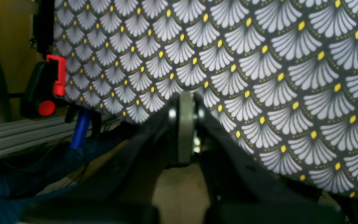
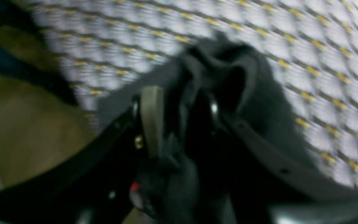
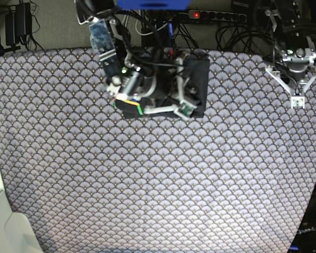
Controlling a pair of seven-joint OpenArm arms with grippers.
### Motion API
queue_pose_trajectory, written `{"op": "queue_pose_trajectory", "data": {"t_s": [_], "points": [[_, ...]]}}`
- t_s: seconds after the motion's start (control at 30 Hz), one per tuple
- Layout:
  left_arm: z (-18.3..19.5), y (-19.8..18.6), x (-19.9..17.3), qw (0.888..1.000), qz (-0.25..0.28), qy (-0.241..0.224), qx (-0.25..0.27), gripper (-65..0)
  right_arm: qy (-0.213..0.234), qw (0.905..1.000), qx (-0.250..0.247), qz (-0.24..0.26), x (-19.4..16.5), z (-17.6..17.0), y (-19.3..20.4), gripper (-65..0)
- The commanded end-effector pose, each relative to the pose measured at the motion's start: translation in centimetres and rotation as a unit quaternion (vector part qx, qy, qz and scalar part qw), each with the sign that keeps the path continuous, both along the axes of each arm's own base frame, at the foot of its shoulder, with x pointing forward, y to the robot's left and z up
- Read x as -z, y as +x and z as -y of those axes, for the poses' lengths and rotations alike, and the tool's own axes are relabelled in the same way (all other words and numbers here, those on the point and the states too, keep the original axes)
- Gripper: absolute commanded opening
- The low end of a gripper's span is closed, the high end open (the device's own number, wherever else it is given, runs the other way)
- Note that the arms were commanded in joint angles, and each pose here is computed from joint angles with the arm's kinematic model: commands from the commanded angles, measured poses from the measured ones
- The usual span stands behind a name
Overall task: Fold the T-shirt properly
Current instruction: 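Press and tuck the folded bundle edges with the right gripper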
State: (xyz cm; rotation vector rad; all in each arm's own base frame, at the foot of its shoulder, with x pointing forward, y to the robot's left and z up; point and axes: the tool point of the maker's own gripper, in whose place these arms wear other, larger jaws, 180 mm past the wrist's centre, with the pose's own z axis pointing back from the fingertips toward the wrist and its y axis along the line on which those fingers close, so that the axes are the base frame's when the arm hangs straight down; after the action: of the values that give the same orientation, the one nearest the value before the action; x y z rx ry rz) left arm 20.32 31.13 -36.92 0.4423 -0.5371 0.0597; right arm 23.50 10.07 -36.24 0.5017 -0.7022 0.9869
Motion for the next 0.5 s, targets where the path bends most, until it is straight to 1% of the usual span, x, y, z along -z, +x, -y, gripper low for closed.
{"op": "queue_pose_trajectory", "data": {"t_s": [0.0, 0.07, 0.23, 0.33, 0.37, 0.47], "points": [[-0.4, 0.7, -1.2, 1.0, 0.019, 0.014, 0.002, -64.7, 0.028, 0.9994, -0.01, 0.02, -1.8, -1.4, 0.3, -42.2], [-0.4, 0.7, -1.2, 1.0, 0.019, 0.014, 0.002, -64.7, 0.032, 0.9987, -0.026, 0.029, -2.5, -2.3, -0.2, -40.0], [-0.6, 0.6, -1.2, 1.0, 0.018, 0.015, 0.0, -64.7, 0.052, 0.9958, -0.024, 0.072, -5.5, -2.3, 0.2, -39.9], [-0.6, 0.5, -1.2, 1.0, 0.017, 0.015, 0.0, -64.7, 0.045, 0.9932, -0.019, 0.105, -6.9, -0.9, 0.9, -39.9], [-0.6, 0.5, -1.1, 1.0, 0.017, 0.015, -0.001, -64.7, 0.039, 0.9929, -0.009, 0.112, -7.0, 0.1, 1.4, -40.0], [-0.6, 0.5, -1.1, 1.0, 0.017, 0.015, -0.001, -64.7, 0.021, 0.9929, 0.035, 0.112, -6.3, 3.3, 3.0, -40.0]]}}
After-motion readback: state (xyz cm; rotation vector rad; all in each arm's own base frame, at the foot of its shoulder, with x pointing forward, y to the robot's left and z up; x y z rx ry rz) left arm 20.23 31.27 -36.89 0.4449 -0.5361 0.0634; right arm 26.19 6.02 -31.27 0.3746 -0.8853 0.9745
